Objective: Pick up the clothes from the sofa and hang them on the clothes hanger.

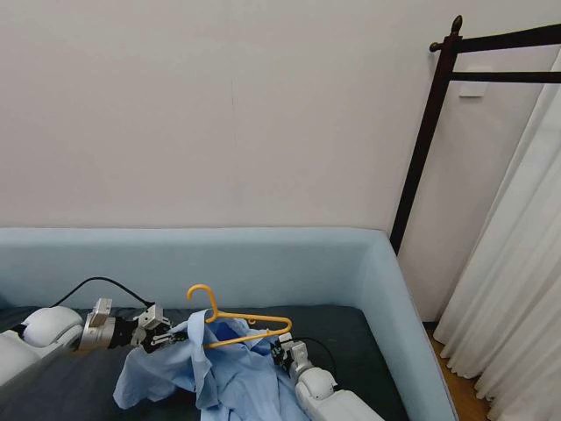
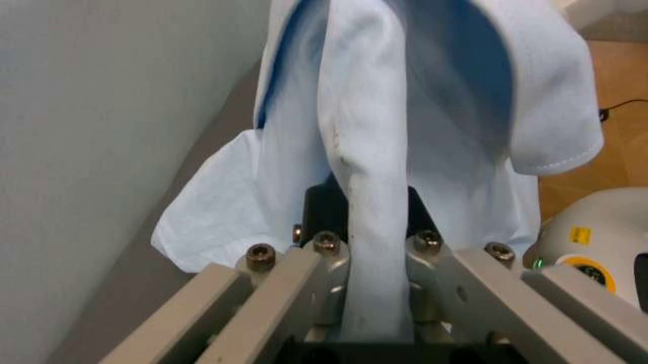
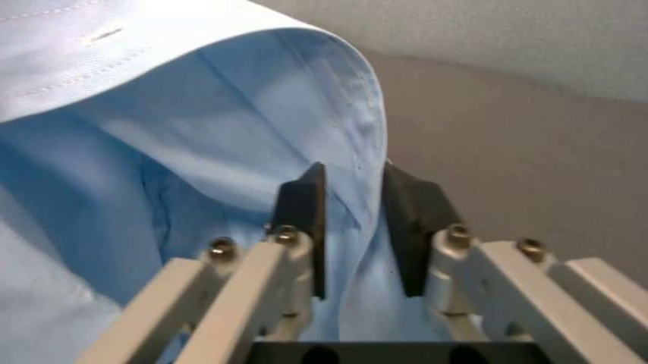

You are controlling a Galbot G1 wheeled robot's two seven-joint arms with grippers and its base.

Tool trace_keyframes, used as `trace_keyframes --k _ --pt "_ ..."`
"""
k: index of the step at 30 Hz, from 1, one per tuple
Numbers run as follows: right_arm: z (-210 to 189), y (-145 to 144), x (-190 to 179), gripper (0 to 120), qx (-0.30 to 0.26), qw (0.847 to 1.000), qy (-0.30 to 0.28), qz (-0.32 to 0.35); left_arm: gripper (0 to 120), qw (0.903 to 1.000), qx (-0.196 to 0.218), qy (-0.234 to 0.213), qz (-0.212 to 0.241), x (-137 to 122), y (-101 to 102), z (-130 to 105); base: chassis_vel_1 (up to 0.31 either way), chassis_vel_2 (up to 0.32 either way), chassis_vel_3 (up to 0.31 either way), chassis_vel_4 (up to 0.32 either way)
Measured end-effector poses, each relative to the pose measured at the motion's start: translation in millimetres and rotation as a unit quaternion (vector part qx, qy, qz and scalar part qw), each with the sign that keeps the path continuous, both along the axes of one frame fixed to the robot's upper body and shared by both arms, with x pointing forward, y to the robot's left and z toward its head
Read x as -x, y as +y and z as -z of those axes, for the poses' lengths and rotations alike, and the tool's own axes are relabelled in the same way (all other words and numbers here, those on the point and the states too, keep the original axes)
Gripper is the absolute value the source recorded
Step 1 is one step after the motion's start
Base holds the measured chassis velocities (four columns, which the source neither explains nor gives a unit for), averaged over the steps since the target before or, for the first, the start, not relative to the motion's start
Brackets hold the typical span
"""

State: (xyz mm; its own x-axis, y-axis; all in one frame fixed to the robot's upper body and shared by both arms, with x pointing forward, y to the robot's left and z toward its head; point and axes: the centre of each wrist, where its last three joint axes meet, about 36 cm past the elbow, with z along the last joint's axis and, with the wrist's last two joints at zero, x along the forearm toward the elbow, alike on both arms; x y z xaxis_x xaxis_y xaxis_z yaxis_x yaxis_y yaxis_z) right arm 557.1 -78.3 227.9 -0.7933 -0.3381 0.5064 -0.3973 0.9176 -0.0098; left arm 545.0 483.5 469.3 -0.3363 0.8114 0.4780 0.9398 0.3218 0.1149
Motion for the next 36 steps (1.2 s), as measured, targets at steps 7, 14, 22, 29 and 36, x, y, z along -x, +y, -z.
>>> trace_keyframes --k 7,14,22,29,36 --pt "0.5 -2.4 -2.4 0 -0.01 1.0 0.005 0.011 1 1.0 0.0 0.001 -0.006 5.0 5.7 0.7 0.0 0.0 0.0 0.0" --pt "-15.6 -16.4 -6.9 0 -0.031 0.999 -0.012 0.019 1 0.9996 -0.009 0.002 -0.025 8.5 25.6 0.9 0.0 0.0 0.0 0.0" --pt "-64.9 -42.2 -16.1 0 -0.044 0.997 -0.058 0.008 1 0.9996 -0.012 -0.006 -0.024 6.2 34.1 -1.1 0.0 0.0 0.0 0.0" --pt "-146.8 -50.0 -17.5 0 -0.049 0.991 -0.12 -0.015 1 0.9997 -0.017 -0.01 -0.012 10.1 33.1 0.0 0.0 0.0 0.0 0.0" --pt "-221.4 -57.4 -24.1 0 -0.063 0.986 -0.156 -0.009 1 0.999 -0.033 -0.023 -0.017 17.9 44.1 -7.3 0.0 0.0 0.0 0.0"
